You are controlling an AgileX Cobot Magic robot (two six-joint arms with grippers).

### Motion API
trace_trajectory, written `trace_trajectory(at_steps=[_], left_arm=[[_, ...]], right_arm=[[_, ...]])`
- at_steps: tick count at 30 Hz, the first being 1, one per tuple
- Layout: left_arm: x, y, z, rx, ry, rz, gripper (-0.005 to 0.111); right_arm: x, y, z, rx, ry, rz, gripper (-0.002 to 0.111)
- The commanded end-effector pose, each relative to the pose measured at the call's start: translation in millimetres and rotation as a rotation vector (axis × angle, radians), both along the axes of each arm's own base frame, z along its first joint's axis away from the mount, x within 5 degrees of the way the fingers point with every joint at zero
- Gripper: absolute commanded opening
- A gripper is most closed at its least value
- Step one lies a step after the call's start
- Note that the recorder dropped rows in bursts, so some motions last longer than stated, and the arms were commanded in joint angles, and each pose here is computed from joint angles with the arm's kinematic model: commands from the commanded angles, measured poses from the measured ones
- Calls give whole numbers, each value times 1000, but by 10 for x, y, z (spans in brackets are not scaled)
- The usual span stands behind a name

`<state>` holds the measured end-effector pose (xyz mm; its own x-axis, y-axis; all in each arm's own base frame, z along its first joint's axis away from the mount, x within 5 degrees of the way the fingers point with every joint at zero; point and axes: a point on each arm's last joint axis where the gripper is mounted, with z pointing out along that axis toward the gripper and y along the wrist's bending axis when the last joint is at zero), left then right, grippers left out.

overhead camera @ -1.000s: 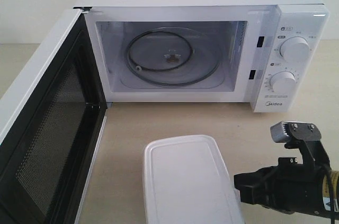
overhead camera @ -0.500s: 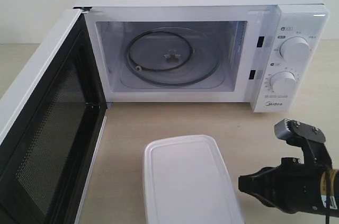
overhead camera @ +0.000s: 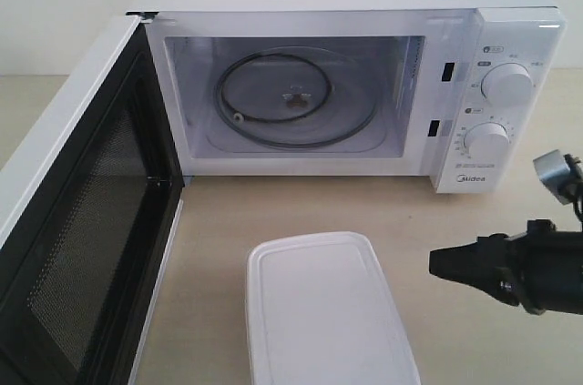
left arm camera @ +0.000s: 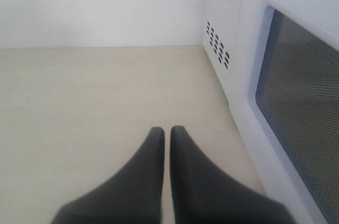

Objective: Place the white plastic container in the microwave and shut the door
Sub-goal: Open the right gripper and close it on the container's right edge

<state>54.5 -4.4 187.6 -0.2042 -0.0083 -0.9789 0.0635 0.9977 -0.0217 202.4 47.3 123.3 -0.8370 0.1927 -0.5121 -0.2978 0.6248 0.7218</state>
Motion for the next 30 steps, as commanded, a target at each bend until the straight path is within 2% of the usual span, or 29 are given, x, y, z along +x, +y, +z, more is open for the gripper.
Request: trace_trajectory(at_steps=[1,5,11,14,17,19,23,26,30], left_arm=[[-1,0,-8,-4,0,1,4],[-1,0,-8,-4,0,1,4],[-1,0,-8,-4,0,1,4],[-1,0,-8,-4,0,1,4],[-1,0,-8,-4,0,1,4],[-1,0,-8,-4,0,1,4],[-1,0,-8,-4,0,1,4],[-1,0,-8,-4,0,1,4],[-1,0,-8,-4,0,1,4]], right_arm=[[-74,-48,-78,98,129,68,0],[-145,34,-168,165,213,151,0],[-175,122,-181,205,217,211,3],[-177,123,-181,209,230,206,16],[-177,123,-181,217,250,196,35],[-175,122,-181,220,256,191,41],[-172,114,-200,216,305,159,42],[-169,86,-258,157,338,128,42],[-112,89,-221,180,349,148,42]])
